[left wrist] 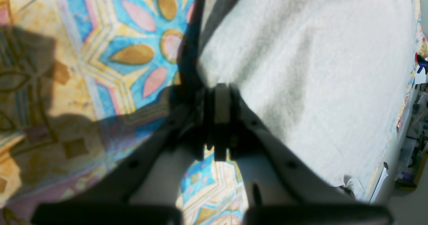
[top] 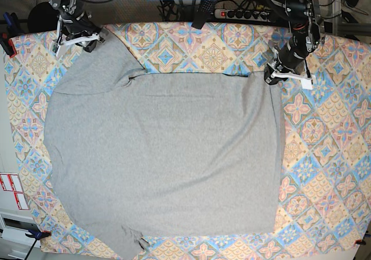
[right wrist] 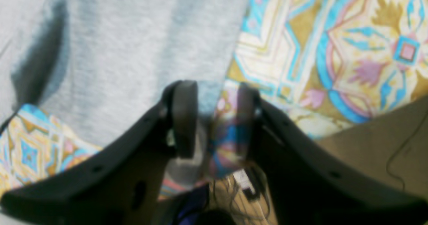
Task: Fold the T-shirt properly
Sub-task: 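Lower the right gripper onto the other shoulder corner and pinch it, then pull both shoulder corners away from the hem to straighten the shirt, then release the shoulders and move both grippers to the shirt's side edges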
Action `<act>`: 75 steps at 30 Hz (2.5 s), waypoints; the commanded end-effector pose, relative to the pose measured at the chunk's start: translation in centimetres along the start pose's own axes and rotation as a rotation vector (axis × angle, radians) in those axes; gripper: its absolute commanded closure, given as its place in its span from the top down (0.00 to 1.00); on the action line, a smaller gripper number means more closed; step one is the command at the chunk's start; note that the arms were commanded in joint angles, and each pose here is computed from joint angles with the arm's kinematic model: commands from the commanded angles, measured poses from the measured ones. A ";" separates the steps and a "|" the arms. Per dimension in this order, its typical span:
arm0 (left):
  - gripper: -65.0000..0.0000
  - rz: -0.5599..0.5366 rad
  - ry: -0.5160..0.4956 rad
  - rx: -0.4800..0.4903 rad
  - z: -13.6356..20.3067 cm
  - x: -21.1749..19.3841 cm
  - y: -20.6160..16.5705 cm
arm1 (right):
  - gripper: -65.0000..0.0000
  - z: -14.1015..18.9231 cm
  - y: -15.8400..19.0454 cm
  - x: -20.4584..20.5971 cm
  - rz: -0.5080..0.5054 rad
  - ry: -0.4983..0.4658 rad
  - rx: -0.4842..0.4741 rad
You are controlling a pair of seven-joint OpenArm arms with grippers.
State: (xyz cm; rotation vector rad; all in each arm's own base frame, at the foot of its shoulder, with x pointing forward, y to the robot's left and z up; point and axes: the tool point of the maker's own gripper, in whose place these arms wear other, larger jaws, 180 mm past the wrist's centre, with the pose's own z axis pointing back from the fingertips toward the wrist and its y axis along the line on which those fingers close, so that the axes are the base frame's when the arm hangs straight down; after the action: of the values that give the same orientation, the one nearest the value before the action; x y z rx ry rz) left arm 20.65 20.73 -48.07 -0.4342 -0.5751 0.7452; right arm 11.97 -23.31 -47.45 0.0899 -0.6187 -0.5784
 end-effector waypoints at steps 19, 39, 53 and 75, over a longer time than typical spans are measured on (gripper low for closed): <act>0.00 -0.011 0.026 0.031 0.3 -0.4 0.8 | 0.25 -0.3 4.6 -2.4 0.049 0.058 0.117; 0.00 -0.046 0.048 0.140 5.1 -1.7 7.9 | 0.00 4.2 -0.1 0.2 0.061 -0.028 0.011; 0.00 -0.157 0.069 0.139 9.3 -2.8 8.6 | 0.00 7.4 -1.3 -0.4 0.096 -0.059 -0.015; 0.00 -0.172 -0.188 -0.125 4.3 7.7 -3.2 | 0.00 3.1 11.4 15.5 0.073 -0.371 0.256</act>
State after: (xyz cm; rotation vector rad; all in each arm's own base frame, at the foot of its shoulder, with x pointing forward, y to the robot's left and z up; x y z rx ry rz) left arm 23.64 24.58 -41.45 -0.4250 -0.7906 0.6041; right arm 25.70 -21.49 -35.01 0.2075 -1.0167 -0.4538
